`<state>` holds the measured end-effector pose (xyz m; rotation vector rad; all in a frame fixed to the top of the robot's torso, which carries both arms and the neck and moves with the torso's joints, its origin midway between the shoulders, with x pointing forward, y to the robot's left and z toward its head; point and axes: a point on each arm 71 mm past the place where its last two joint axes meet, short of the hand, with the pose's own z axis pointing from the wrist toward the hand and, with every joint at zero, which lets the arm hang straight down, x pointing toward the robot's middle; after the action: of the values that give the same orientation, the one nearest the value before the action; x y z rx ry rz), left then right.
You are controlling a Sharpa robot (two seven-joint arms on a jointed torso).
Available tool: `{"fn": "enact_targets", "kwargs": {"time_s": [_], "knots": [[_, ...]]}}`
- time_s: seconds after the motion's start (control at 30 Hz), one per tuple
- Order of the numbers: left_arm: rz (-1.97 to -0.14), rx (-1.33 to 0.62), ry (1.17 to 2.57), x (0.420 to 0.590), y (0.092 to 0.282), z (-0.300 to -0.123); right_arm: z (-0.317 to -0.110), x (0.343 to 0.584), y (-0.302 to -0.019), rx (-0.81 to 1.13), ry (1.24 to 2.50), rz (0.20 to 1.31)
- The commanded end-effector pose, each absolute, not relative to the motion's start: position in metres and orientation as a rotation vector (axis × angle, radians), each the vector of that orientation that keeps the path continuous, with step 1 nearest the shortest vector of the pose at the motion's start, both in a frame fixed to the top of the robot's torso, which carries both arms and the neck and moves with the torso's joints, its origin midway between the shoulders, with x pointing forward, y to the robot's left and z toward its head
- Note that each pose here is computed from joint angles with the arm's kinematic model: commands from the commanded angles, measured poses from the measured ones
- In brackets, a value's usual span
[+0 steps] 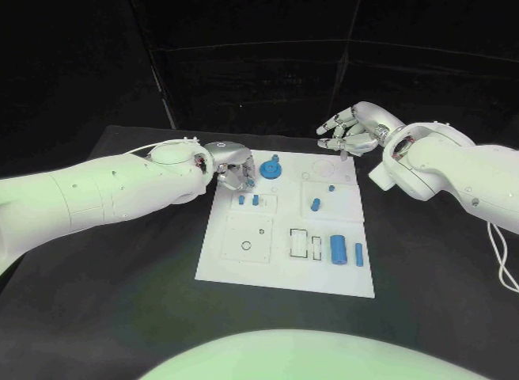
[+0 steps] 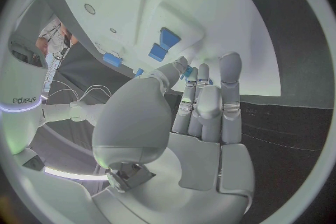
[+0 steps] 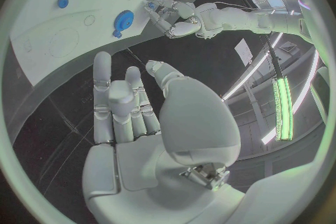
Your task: Assemble the parts on the task board
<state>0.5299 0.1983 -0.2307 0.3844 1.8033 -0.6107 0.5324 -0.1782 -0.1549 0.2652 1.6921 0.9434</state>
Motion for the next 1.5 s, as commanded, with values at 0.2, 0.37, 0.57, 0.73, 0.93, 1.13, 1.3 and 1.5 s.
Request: {"fn": "enact_targets", "kwargs": {"time_s": [0.2,0.37,0.57,0.73,0.93,1.13,1.3,1.5], "knots": [[-0.611,0.386,1.806,0.530,0.199,-0.231,-0.153,0.533,-0.178,0.262,1.679,0.953],[-0.613,0.384,1.792,0.530,0.200,-0.230,-0.153,0.533,-0.178,0.262,1.679,0.953],[-0.615,0.380,1.774,0.529,0.203,-0.229,-0.153,0.533,-0.178,0.262,1.678,0.953],[-0.623,0.377,1.754,0.528,0.204,-0.227,-0.153,0.533,-0.178,0.262,1.677,0.953],[-0.635,0.366,1.736,0.527,0.205,-0.225,-0.153,0.533,-0.178,0.262,1.676,0.952],[-0.660,0.340,1.726,0.527,0.206,-0.222,-0.153,0.533,-0.179,0.263,1.675,0.951],[-0.681,0.337,1.731,0.525,0.204,-0.222,-0.153,0.534,-0.179,0.263,1.675,0.951],[-0.695,0.341,1.740,0.525,0.201,-0.223,-0.153,0.534,-0.179,0.262,1.676,0.951]]}}
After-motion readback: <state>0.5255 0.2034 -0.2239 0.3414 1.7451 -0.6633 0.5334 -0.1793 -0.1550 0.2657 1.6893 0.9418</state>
